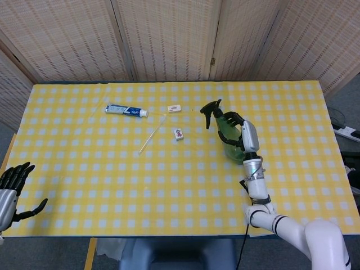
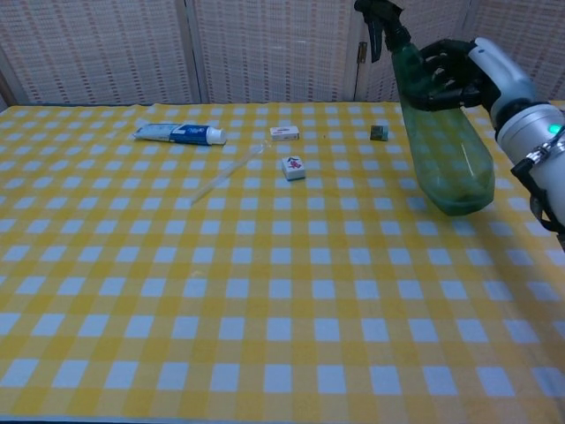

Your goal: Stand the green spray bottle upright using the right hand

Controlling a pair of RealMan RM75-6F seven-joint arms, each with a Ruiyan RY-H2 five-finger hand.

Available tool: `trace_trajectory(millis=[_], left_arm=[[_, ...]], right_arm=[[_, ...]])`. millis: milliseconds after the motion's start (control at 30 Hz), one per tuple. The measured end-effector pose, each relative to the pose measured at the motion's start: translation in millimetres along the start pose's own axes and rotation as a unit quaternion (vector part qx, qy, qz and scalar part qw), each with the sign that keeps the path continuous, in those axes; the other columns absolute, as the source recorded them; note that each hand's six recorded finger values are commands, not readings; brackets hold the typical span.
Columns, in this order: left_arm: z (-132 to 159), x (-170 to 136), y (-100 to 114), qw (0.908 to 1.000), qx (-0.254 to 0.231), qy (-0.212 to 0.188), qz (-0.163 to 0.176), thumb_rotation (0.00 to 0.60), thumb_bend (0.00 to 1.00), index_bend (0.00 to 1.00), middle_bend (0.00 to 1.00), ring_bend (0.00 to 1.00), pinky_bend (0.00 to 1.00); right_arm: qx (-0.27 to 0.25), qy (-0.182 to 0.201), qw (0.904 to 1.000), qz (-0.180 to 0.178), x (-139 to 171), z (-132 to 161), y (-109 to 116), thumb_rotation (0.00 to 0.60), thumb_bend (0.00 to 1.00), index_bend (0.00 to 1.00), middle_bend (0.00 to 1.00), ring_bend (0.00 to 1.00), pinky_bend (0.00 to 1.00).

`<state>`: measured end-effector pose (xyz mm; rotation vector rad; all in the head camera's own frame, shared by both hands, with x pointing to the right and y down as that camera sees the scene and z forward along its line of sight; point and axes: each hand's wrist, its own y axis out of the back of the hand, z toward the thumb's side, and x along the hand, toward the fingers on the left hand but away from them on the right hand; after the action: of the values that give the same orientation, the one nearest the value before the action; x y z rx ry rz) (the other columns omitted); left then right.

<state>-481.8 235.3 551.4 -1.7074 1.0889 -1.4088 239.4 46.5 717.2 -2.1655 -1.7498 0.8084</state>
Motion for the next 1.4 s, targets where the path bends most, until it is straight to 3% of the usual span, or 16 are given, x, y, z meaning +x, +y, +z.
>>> trace_trajectory(millis=[133, 300, 400, 733, 833, 1000, 1400], left_arm=[[-0.2, -0.8, 1.1, 1.0, -0.001, 0.001, 0.001, 0.362, 0.33, 0.0, 0.07, 0.04, 0.0], [-0.6, -0.7, 1.2, 1.0, -0.002, 0.001, 0.001, 0.363, 0.33, 0.0, 0.07, 0.04, 0.0], [-0.4, -0.9, 1.3, 1.0, -0.002, 0.001, 0.001, 0.361, 0.33, 0.0, 0.07, 0.04, 0.0], [-0.1, 0.9, -3.2, 0.9999, 0.008, 0.003, -0.008, 0.365, 0.33, 0.0, 0.07, 0.04, 0.0], [2.1, 0.8, -4.0, 0.9999, 0.011, 0.002, -0.009, 0.362, 0.33, 0.0, 0.07, 0.04, 0.0], [5.5, -1.1, -3.8, 0.9999, 0.016, -0.002, -0.006, 0.362, 0.33, 0.0, 0.07, 0.04, 0.0], [9.2, -1.1, -7.0, 0.9997, 0.021, -0.008, -0.01, 0.363, 0.33, 0.0, 0.07, 0.04, 0.0]], right_arm=[[-0.075, 0.034, 0.9966, -0.005, 17.3, -7.9, 0.9, 0.6, 0.36, 0.58, 0.59, 0.66, 0.57], [-0.086, 0.059, 0.9945, 0.003, 34.6, -19.2, -0.6, 0.6, 0.36, 0.56, 0.58, 0.66, 0.57], [-0.086, 0.062, 0.9942, 0.014, 45.0, -25.9, -4.6, 0.6, 0.36, 0.47, 0.55, 0.64, 0.54], [-0.053, 0.078, 0.9952, 0.026, 71.3, -32.8, 5.9, 0.6, 0.36, 0.07, 0.25, 0.35, 0.16], [-0.043, 0.075, 0.9959, 0.026, 77.3, -35.4, 13.0, 0.6, 0.35, 0.0, 0.17, 0.28, 0.08], [-0.034, 0.063, 0.9971, 0.025, 84.5, -41.1, 25.1, 0.6, 0.33, 0.0, 0.09, 0.22, 0.01], [0.005, 0.055, 0.9981, 0.025, 103.3, -41.2, 58.4, 0.6, 0.32, 0.0, 0.03, 0.15, 0.0]])
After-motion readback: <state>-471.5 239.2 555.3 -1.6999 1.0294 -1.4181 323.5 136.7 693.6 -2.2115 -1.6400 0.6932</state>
